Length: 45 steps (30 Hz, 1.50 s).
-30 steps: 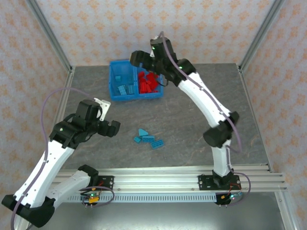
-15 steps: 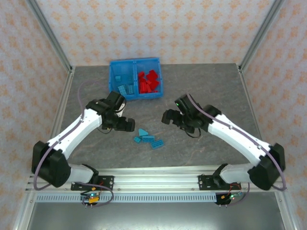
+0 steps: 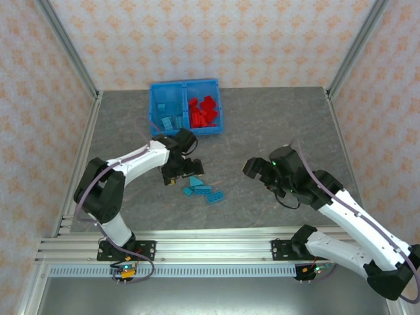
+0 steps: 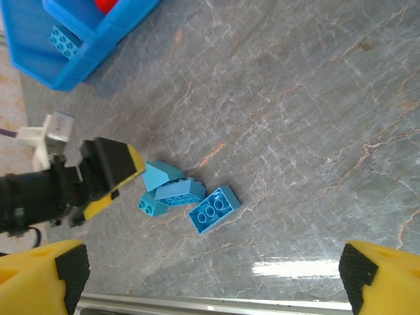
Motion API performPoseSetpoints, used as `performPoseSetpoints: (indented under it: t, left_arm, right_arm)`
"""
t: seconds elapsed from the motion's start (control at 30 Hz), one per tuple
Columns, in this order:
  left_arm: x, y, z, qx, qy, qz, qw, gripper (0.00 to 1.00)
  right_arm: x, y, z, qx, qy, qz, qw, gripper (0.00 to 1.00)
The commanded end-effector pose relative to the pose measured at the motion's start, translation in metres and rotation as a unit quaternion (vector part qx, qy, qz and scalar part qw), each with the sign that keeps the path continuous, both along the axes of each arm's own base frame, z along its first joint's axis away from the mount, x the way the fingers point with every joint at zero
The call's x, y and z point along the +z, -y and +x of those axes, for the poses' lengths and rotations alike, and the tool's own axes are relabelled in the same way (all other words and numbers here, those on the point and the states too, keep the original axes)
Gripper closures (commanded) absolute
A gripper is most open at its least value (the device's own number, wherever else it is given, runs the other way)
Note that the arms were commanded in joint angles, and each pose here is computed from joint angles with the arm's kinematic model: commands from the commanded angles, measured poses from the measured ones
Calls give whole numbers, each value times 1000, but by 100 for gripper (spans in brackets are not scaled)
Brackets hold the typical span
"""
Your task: Sort the legos into containers by color
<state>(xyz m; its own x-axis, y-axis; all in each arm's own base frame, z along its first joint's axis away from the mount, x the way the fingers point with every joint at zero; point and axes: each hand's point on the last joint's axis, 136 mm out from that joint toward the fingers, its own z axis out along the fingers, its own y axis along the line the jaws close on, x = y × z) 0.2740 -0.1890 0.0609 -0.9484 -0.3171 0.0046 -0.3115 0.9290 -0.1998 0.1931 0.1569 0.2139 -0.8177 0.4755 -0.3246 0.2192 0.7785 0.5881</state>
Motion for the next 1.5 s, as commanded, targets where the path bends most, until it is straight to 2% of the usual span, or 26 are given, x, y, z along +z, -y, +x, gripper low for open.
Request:
performPoseSetpoints:
  t: [0.0, 0.13, 0.3, 0.43, 0.67, 0.77, 0.83, 1.0, 1.13, 1.37, 1.47]
  left_arm:
    - [5, 15, 7, 16, 14, 4, 1000, 0]
    - [-7, 20, 2, -3, 10, 30, 999, 3]
    - [-25, 9, 4, -23, 4, 92, 995, 24]
    - [-33, 12, 7, -22, 0, 96, 995, 36]
    - [-36, 14, 6, -34, 9, 125, 992, 56]
    - [-33, 13, 5, -24, 15, 131, 991, 65]
    - [-28, 13, 7, -16, 22, 132, 991, 67]
    - [6, 14, 21, -12, 54, 134, 989, 68]
    - [54, 8, 42, -2, 99, 141, 985, 68]
    - [140, -42, 98, 57, 175, 133, 974, 68]
    - [164, -70, 126, 89, 202, 133, 966, 69]
  right_arm:
    - [-13, 15, -4, -27, -13, -23, 999, 2]
    - [-13, 14, -11, -8, -22, -24, 999, 2]
    - [-9, 27, -19, -2, -4, -40, 999, 1]
    - [-5, 35, -29, 9, 12, -38, 999, 1]
    - [-5, 45, -58, 70, 2, -58, 996, 1]
    - [3, 41, -67, 120, 12, -64, 991, 1]
    - [12, 30, -71, 166, 28, -49, 985, 1]
    - [29, 4, -75, 246, 47, -20, 968, 2]
    - [40, -13, -69, 280, 51, -15, 959, 1]
    - [42, -28, -41, 271, 82, -20, 959, 1]
    - [36, -30, -31, 262, 80, -34, 961, 1]
